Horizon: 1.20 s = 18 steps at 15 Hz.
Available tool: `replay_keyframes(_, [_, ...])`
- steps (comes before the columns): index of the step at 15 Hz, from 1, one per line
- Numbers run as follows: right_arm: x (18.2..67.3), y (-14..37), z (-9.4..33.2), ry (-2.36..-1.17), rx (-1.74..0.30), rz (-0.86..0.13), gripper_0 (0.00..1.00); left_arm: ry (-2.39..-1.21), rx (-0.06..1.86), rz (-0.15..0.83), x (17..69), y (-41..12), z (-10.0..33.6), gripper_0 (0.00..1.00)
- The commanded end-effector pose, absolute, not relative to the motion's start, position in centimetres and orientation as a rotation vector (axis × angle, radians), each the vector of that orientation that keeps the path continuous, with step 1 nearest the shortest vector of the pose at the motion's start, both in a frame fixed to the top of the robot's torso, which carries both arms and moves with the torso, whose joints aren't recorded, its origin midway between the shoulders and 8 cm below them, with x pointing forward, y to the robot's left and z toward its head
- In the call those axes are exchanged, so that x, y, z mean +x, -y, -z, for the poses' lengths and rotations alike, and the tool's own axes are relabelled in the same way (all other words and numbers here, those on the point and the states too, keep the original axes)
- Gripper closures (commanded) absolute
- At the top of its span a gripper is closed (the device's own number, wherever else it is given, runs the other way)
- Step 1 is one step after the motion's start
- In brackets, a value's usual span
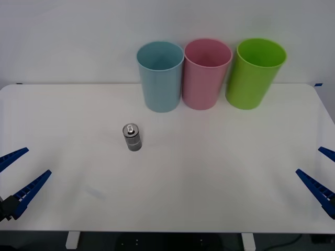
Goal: Grasp the object on the table and drop it into the matching bin: aluminum can to the light blue bin, PET bottle to the pink bin.
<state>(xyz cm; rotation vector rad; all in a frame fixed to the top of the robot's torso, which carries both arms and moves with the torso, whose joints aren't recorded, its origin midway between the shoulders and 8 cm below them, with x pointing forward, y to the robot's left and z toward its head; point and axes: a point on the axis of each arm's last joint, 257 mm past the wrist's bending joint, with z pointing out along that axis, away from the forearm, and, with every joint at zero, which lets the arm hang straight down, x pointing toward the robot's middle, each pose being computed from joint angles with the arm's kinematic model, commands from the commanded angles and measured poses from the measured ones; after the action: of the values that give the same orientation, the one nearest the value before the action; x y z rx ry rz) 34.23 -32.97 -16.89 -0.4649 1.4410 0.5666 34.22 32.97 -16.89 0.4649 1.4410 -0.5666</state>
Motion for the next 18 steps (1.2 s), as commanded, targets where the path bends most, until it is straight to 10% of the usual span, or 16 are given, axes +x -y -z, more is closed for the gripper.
replay_keyframes(1, [34.2,33.0,16.9,-1.441,-0.465,-0.567,0.00,-1.441,0.465,0.567,34.2,-33.0,16.9,0.00])
replay_keyframes(18, [34.2,33.0,16.9,-1.441,-0.465,-0.567,0.00,-1.529,0.386,0.462,31.8,-34.5,22.4,0.00])
